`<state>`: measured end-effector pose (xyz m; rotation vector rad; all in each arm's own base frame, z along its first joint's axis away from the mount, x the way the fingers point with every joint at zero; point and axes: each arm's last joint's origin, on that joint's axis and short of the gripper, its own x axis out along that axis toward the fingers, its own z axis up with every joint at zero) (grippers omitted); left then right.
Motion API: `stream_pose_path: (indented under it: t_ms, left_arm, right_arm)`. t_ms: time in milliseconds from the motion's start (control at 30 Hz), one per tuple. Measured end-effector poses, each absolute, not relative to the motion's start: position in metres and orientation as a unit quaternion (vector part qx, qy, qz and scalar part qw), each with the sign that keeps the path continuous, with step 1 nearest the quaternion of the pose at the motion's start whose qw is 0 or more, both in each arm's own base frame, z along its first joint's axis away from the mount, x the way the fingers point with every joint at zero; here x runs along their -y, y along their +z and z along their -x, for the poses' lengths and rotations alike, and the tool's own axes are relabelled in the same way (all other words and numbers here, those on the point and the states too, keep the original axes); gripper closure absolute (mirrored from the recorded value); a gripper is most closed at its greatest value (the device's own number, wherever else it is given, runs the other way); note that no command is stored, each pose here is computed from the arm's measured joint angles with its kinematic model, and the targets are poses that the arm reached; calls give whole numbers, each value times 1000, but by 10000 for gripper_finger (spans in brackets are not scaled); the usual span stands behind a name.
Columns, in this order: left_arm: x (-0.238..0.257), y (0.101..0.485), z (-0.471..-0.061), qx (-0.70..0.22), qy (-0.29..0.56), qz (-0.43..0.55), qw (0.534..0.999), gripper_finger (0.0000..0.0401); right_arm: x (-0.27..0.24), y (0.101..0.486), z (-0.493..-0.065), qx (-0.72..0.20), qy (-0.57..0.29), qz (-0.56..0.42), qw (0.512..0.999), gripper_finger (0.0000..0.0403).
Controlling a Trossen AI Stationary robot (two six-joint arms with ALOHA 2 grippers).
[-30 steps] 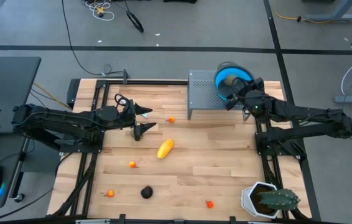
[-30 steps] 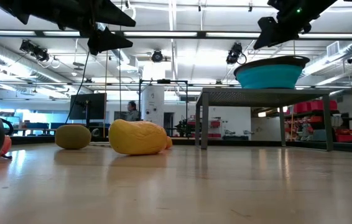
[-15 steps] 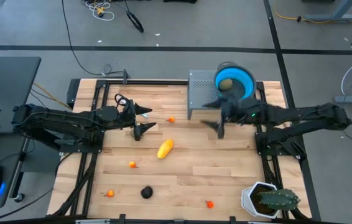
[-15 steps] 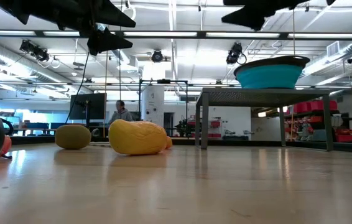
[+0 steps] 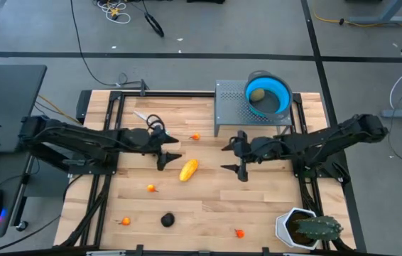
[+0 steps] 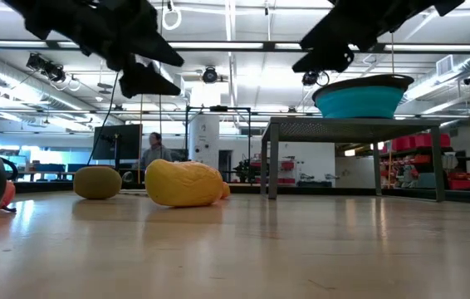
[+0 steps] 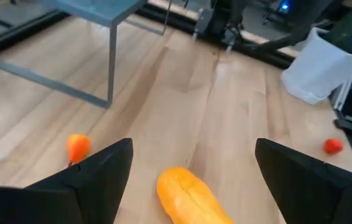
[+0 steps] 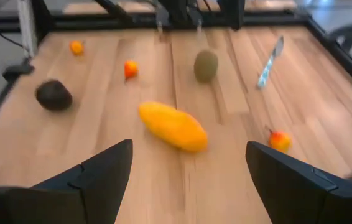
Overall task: Pick & Place Fruit
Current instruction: Put the yellow mango into the blue strainer bowl on the shelf
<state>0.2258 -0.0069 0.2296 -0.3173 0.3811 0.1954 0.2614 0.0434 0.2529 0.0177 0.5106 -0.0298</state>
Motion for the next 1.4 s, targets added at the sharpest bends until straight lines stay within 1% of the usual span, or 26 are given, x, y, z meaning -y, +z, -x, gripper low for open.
stream_pose_path:
  t_ms: [233,367,433,667,833,967,1200,1400]
  left_arm:
    - [28,200,-255,-284,143,160,934,53]
    - [39,189,-269,-306,146,173,925,53]
    - [44,189,-275,-306,146,175,924,53]
    - [58,179,-285,-301,187,176,918,49]
    - [62,165,-286,-308,231,156,909,25]
    - [64,155,-289,-317,235,164,904,5]
    - [66,146,-291,-319,243,170,900,7]
    - [69,134,-292,-332,252,153,896,8]
  right_arm:
    - [-53,244,-253,-301,-38,25,952,80]
    - [-56,243,-251,-308,-38,32,950,80]
    - [-58,243,-251,-308,-35,33,950,80]
    - [-59,242,-250,-313,-29,48,948,80]
    - [-59,242,-250,-313,-27,55,948,80]
    - [-59,242,-250,-313,-26,57,948,80]
    - [-59,242,-250,-313,-26,57,948,80]
    - [-59,242,-250,-312,-26,57,948,80]
